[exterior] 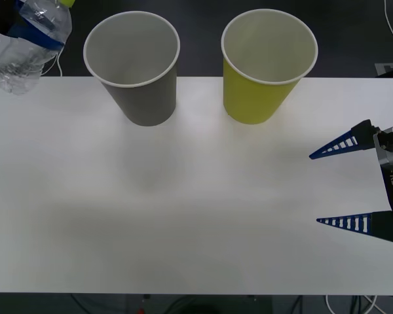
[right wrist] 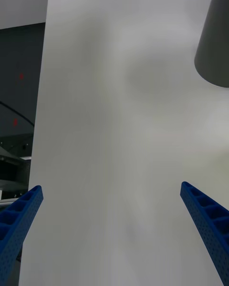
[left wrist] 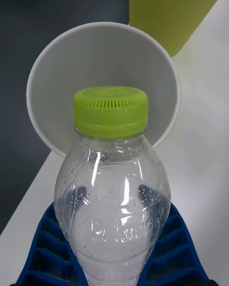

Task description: Put the can into the green bin and the plastic bottle into the gray bin

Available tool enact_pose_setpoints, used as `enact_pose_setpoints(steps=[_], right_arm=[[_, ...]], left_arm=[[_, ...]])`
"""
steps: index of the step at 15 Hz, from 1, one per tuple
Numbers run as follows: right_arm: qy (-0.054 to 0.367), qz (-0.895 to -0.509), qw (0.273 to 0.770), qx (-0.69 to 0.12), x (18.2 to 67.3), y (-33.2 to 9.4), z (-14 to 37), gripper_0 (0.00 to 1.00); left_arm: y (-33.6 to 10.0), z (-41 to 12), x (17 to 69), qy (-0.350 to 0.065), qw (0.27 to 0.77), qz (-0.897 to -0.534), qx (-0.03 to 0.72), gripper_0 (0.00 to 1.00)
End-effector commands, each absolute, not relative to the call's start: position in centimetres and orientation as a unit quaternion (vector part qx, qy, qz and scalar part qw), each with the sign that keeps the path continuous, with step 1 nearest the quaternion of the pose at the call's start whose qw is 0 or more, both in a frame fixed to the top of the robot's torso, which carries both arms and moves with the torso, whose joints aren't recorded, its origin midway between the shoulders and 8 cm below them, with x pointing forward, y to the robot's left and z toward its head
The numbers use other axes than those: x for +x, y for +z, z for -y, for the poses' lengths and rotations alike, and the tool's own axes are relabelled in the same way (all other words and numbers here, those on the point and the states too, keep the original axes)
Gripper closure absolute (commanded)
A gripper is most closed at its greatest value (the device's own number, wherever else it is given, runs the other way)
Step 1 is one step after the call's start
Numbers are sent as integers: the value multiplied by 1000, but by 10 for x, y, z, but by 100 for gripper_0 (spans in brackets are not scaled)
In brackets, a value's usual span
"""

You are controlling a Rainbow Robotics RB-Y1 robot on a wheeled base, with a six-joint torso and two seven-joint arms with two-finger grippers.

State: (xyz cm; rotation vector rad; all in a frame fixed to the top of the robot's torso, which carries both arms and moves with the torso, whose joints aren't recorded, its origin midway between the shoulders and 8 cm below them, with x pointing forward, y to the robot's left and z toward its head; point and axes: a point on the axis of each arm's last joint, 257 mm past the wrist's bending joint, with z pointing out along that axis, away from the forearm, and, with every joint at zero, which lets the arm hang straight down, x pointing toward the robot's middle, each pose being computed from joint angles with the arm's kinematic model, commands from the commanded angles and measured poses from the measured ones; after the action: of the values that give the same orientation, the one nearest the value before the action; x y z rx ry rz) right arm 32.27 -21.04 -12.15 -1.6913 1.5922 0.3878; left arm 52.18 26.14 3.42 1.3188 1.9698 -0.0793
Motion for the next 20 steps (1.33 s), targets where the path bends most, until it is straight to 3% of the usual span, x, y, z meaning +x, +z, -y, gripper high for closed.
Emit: enact_pose_setpoints(steps=[1,9,13,20], right_arm=[[152,-624,383,-663,323,-121,210,0],[152,-624,383,-663,323,-121,210,0],[152,-624,383,-663,323,-121,210,0],[152,-624,383,-663,323,-121,210,0]], left_arm=[[40,-255,533,-17,360,-773,522,100],[59,-226,567,-11,345,-778,525,100],[68,-202,586,24,349,-770,534,100],[69,-149,604,7,340,-773,535,100]])
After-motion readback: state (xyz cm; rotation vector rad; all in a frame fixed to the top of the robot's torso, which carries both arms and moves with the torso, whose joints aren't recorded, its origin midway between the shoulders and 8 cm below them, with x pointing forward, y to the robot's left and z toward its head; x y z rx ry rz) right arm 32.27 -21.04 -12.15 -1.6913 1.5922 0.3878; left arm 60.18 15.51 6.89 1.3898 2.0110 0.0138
